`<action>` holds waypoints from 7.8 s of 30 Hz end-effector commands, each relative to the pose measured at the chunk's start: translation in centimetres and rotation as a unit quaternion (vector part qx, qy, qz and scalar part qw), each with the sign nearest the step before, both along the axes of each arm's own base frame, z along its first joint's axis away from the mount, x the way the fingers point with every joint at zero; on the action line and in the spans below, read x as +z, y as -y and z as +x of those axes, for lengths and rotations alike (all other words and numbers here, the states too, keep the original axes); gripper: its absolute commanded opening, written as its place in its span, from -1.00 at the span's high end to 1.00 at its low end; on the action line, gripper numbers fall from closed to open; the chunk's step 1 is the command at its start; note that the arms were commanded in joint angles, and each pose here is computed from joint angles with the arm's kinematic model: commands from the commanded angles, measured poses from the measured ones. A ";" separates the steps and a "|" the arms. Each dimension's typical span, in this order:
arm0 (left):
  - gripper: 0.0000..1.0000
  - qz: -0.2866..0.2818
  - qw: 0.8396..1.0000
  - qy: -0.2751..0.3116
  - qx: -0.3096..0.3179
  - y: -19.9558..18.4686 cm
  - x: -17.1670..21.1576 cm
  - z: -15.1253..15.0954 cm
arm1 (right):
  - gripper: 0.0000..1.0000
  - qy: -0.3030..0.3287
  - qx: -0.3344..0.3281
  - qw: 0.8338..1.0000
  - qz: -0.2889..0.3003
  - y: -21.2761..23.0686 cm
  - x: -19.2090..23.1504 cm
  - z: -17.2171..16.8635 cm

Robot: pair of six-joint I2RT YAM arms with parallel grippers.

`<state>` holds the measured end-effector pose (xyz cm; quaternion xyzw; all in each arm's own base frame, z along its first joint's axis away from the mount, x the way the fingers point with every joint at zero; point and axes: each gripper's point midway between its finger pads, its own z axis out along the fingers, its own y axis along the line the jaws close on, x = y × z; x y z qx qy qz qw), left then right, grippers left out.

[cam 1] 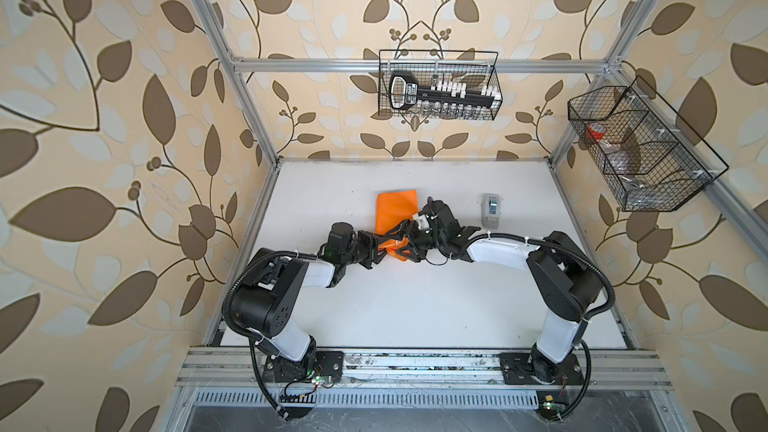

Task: Wrap the gift box in paper

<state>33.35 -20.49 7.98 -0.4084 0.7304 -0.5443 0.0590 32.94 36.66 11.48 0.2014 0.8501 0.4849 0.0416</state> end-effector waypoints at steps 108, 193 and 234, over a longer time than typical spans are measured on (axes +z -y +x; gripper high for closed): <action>0.19 0.016 0.999 -0.042 0.011 -0.9 -2.0 -1.0 | -0.23 0.165 0.073 0.981 -0.068 3.0 4.6 1.8; 0.14 0.000 1.000 -0.028 0.004 -0.2 -0.9 0.0 | -0.60 0.584 0.232 0.622 -0.467 6.2 -1.1 3.1; -0.04 -0.019 0.999 -0.011 0.030 2.8 1.2 2.6 | -0.56 0.572 0.191 0.662 -0.445 8.4 1.3 1.6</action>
